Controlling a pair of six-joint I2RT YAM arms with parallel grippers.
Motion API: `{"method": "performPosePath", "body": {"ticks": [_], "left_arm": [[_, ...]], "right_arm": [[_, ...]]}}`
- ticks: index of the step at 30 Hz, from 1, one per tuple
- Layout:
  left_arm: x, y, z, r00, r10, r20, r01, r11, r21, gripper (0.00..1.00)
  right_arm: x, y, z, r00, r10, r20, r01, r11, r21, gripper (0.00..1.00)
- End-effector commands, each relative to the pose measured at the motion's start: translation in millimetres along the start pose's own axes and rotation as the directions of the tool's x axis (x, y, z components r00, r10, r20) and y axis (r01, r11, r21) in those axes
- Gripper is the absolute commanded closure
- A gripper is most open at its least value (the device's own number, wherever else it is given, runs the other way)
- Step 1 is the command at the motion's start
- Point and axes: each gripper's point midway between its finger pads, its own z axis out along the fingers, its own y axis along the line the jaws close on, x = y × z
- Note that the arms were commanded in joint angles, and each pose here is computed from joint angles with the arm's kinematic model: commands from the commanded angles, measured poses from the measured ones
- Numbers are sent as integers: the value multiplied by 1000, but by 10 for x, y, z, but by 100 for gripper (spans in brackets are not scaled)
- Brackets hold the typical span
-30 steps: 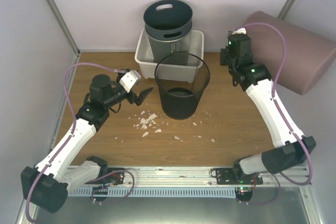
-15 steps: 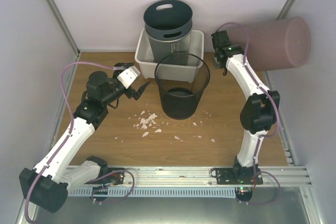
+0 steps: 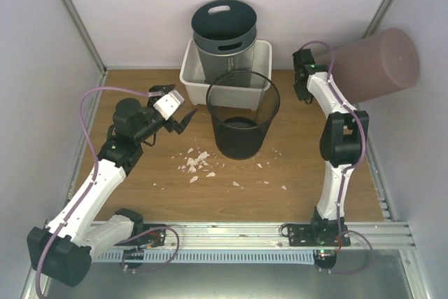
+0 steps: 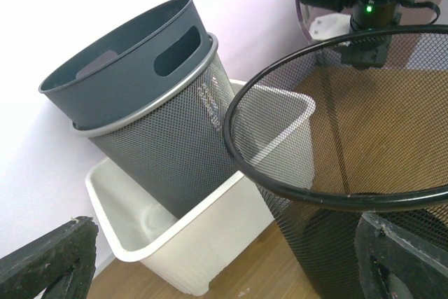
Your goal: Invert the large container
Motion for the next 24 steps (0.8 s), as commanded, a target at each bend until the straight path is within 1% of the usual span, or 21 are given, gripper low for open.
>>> {"method": "performPosePath", "body": {"ticks": [1,4,11,24], "left_arm": [[-139,95,-68,997,34,74,-32,999,-30,1],[-90,85,-57,997,28,75,-27,1000,-14,1],[42,66,-1,998,3,65,-4,1000,11,1],[213,113,58,998,-33,45,32,999,28,1]], "right_arm": [[32,-4,171,996,-80,-44,83,994,67,100],[75,19,267,993,-99,-66,105,991,85,99],[214,196,518,983,-137,-126,146,987,68,100],[124,432,777,971,-184,-155,198,977,84,99]]}}
